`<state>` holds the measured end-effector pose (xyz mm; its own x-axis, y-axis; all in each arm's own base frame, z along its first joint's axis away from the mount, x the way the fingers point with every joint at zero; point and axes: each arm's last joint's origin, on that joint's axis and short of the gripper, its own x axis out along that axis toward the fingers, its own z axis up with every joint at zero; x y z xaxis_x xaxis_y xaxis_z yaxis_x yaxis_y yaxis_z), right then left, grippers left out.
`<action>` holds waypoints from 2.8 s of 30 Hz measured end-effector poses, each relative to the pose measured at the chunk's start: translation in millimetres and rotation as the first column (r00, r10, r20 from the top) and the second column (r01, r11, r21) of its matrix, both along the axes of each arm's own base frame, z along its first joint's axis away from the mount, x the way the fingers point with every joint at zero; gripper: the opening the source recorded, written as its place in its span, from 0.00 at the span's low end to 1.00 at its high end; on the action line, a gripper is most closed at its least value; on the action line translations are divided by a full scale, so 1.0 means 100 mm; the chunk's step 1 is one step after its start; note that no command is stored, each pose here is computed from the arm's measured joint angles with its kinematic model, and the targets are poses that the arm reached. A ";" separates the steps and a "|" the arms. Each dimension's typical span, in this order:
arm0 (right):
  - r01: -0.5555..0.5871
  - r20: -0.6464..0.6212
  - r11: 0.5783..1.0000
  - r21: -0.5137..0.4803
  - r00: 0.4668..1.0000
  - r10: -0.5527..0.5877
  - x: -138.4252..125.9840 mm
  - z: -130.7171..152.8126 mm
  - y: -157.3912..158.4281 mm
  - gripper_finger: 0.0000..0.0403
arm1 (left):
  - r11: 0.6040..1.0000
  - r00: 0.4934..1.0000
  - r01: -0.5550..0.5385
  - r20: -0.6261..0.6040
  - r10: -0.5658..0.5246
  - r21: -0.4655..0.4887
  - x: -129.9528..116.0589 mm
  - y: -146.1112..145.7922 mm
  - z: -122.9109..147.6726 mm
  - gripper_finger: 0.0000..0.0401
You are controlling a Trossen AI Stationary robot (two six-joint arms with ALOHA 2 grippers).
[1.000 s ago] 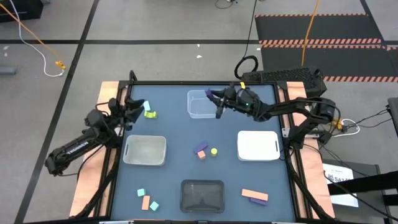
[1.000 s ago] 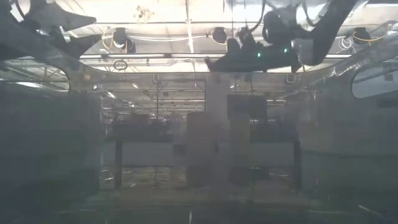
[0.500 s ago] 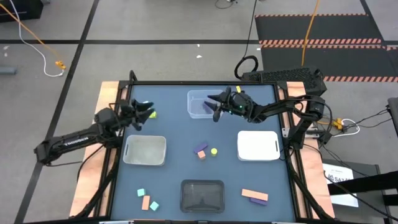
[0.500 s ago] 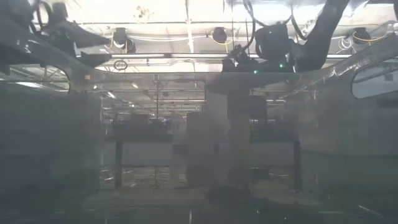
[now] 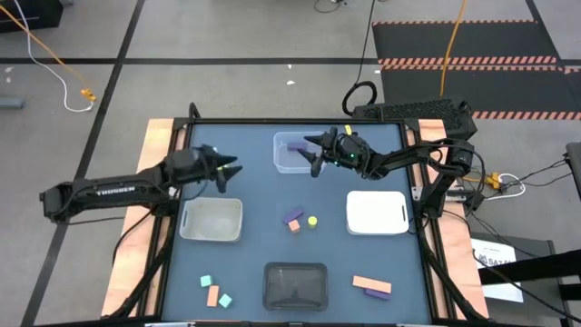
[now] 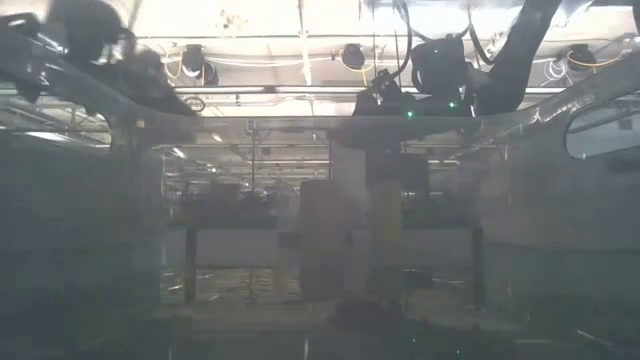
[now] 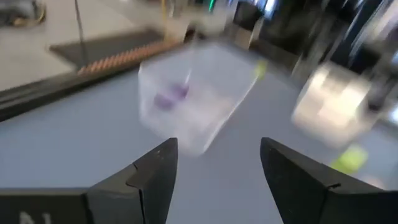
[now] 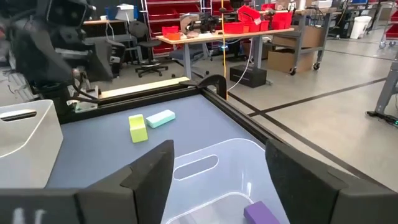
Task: Sort & place blocks by color
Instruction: Put the top left light yellow block into the gray bin
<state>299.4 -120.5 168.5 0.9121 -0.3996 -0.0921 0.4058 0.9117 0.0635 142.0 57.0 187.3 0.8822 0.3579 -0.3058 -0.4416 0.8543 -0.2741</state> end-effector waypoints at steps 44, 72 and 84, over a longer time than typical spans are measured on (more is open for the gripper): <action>0.002 -0.052 0.999 -0.047 0.999 -0.005 -0.02 -0.03 -0.04 0.60 | 0.826 0.646 -0.562 -0.645 0.408 -0.040 0.24 0.30 -0.65 0.25; 0.029 -0.062 0.999 -0.031 0.998 -0.031 -0.05 -0.04 -0.11 0.60 | 0.990 0.931 0.094 0.343 -0.123 0.101 0.71 0.01 0.54 0.11; 0.019 -0.057 1.000 -0.020 0.998 -0.020 -0.04 -0.04 -0.09 0.60 | 0.906 0.721 0.104 0.596 -0.353 0.411 0.64 -0.19 0.94 0.11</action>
